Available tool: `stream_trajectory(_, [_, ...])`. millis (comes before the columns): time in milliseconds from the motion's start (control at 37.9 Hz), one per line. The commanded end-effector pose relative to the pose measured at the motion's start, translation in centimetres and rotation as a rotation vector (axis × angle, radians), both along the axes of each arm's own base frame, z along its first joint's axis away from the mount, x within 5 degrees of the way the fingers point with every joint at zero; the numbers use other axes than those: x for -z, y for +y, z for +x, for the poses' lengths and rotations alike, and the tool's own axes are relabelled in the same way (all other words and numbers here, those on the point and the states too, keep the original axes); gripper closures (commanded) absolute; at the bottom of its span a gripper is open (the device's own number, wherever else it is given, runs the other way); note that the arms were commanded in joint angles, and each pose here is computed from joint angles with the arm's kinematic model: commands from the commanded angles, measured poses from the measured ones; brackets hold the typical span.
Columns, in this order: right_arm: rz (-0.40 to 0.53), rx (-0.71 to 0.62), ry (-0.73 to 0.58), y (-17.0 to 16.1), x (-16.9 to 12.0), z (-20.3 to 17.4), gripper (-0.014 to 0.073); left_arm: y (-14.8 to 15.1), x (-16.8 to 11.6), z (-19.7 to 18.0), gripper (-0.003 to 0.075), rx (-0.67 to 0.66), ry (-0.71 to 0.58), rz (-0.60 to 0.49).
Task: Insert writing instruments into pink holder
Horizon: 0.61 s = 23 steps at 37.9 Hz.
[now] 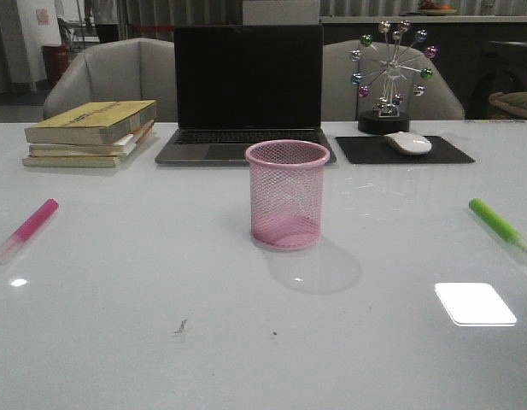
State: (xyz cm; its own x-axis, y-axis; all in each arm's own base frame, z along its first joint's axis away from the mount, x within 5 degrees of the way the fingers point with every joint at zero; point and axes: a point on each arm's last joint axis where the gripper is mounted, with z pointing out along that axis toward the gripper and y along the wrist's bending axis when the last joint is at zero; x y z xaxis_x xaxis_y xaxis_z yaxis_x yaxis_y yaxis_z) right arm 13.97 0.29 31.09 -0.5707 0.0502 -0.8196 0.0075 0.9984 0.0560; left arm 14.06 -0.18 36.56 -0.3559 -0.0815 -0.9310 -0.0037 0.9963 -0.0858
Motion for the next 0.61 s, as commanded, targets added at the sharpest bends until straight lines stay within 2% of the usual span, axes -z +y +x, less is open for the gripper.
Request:
stream_trajectory(0, [0.013,0.002,0.036,0.1,-0.7,3.1,0.0169,-0.2,-1.6,0.2,0.0318,0.005,-0.094,-0.036])
stream_trajectory(211, [0.019,0.002,0.201,0.2,-0.6,11.3,0.0169,-0.3,-1.6,0.2,0.0318,0.010,-0.093,-0.069])
stream_trajectory(370, [0.019,0.000,0.321,0.2,0.8,16.6,0.0169,-0.4,-1.6,0.2,0.0318,0.013,-0.093,-0.089])
stream_trajectory(581, [0.019,-0.003,0.405,0.3,2.4,22.8,0.0169,-0.4,-1.6,0.2,0.0318,0.014,-0.089,-0.091])
